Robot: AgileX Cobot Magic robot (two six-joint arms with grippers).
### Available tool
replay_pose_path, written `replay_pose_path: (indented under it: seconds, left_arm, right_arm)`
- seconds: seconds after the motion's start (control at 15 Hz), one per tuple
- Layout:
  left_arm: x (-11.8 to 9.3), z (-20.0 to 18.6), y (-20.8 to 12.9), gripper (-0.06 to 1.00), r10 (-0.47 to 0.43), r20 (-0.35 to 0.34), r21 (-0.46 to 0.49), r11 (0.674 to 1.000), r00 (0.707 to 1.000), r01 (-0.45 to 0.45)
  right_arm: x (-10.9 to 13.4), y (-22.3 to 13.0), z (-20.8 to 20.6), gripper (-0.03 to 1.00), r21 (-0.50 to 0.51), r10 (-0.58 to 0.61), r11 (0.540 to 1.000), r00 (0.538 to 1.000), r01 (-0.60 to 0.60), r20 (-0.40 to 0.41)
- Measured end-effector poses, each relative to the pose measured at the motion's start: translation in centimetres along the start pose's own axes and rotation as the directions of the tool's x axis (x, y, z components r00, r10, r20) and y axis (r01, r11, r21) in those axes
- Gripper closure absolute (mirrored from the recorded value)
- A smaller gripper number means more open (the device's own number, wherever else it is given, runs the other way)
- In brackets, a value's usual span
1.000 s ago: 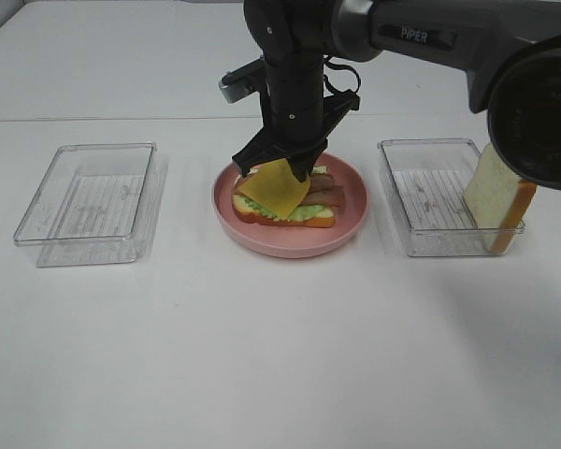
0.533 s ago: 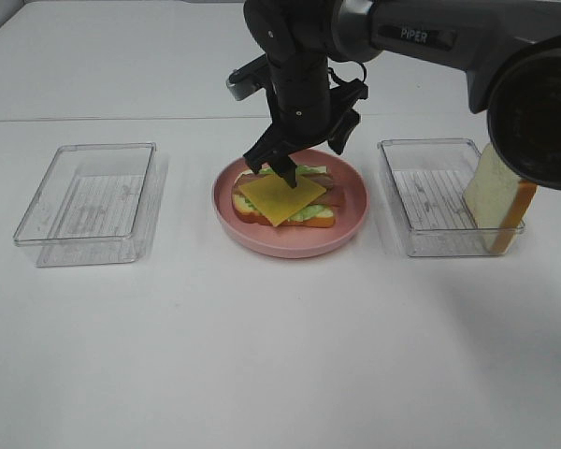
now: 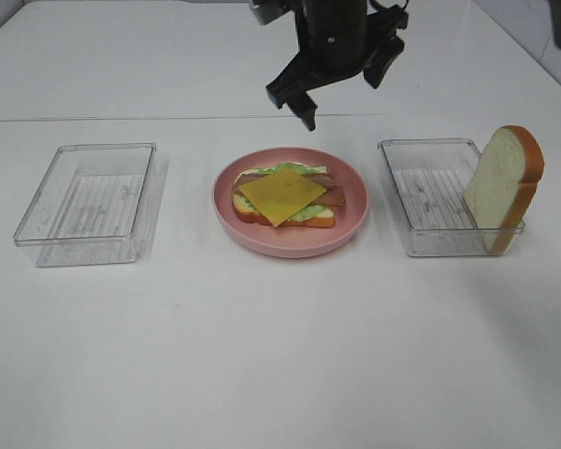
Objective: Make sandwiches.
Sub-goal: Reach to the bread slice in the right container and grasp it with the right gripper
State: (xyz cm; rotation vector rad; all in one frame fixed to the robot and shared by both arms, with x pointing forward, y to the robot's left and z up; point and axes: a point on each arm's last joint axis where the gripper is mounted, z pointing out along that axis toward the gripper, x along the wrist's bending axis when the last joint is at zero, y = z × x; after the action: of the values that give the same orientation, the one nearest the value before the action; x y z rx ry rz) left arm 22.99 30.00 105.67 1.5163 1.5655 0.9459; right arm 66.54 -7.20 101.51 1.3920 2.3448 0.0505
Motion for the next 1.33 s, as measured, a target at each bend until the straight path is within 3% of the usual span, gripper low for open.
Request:
replay_pose_path:
  seconds: [0.07,0.13,0.27,0.4,0.67,1.0,1.33]
  left_arm:
    - [0.0,0.0,0.0,-0.03,0.000,0.000,0.000,1.000,1.000,0.000]
    - [0.0,0.0,0.0,-0.03,0.000,0.000,0.000,1.000,1.000,0.000]
    - [0.0,0.0,0.0,-0.03,0.000,0.000,0.000,1.000,1.000,0.000]
    - [0.0,0.0,0.0,-0.03,0.000,0.000,0.000,1.000,1.000,0.000]
    - [0.0,0.0,0.0,-0.03,0.000,0.000,0.000,1.000,1.000,0.000]
    - [0.0,0.0,0.0,-0.03,0.000,0.000,0.000,1.000,1.000,0.000]
    - [0.0,0.0,0.0,-0.03,0.000,0.000,0.000,1.000,1.000,0.000]
  right_arm:
    - [-0.8,-0.1,-0.2,0.06,-0.002,0.012,1.000,1.000,-0.012,-0.002]
    - [-4.6,-0.5,-2.0,0.06,-0.029,0.059,0.998,0.998,-0.059,0.006]
    - [-7.2,-1.0,-3.3,0.06,-0.053,0.111,0.993,0.994,-0.110,0.008]
    - [-11.3,-2.1,-4.2,0.06,-0.065,0.212,0.975,0.977,-0.212,-0.008]
    - [-15.2,-4.2,-3.6,0.06,-0.023,0.313,0.949,0.949,-0.314,-0.028]
    - [-18.0,-7.8,0.2,0.06,0.135,0.411,0.906,0.910,-0.401,-0.053]
    - [-17.1,-10.8,3.9,0.06,0.302,0.432,0.868,0.899,-0.393,-0.073]
